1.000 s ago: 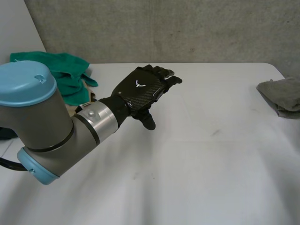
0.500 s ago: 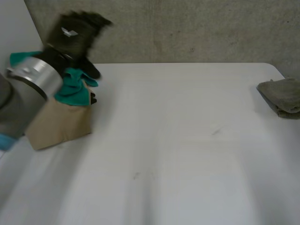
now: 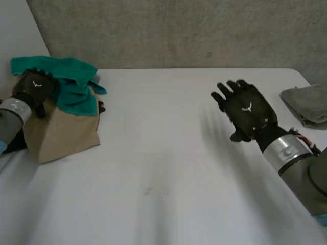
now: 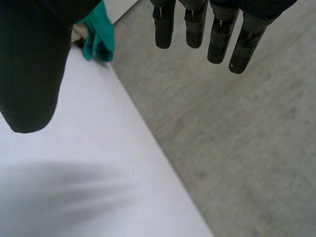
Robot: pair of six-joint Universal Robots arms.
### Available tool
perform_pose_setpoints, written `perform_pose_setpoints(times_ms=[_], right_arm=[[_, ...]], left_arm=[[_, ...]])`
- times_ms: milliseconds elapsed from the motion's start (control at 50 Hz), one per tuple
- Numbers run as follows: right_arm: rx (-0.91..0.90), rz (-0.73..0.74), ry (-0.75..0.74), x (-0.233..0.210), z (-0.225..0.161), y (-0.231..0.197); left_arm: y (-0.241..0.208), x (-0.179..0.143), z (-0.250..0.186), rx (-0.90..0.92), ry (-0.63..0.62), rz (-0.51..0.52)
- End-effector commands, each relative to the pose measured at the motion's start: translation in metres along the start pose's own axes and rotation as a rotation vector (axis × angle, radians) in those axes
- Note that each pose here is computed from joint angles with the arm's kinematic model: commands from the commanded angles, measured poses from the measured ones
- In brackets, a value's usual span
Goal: Fold the laundry.
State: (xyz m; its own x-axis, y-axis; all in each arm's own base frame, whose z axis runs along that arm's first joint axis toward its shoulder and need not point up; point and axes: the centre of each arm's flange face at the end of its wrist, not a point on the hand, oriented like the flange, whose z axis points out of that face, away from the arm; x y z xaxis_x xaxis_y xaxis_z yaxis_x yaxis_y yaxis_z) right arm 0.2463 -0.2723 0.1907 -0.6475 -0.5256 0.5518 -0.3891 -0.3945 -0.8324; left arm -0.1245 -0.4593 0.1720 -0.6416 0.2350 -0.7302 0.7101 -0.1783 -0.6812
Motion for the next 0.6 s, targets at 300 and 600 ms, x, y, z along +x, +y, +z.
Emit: perform_pose_setpoints(times_ms=[300,600], right_arm=[[-0.098,0.047,-0.038,-0.014,-0.003,0.027],[-0.121,0.057,-0.053,-0.019,0.001,0.039]], left_arm=[[-0.037,-0.015,0.042,0.272,-0.116,-0.217],[-0.083,-0.035,0.027,0.308,-0.091,-0.223]])
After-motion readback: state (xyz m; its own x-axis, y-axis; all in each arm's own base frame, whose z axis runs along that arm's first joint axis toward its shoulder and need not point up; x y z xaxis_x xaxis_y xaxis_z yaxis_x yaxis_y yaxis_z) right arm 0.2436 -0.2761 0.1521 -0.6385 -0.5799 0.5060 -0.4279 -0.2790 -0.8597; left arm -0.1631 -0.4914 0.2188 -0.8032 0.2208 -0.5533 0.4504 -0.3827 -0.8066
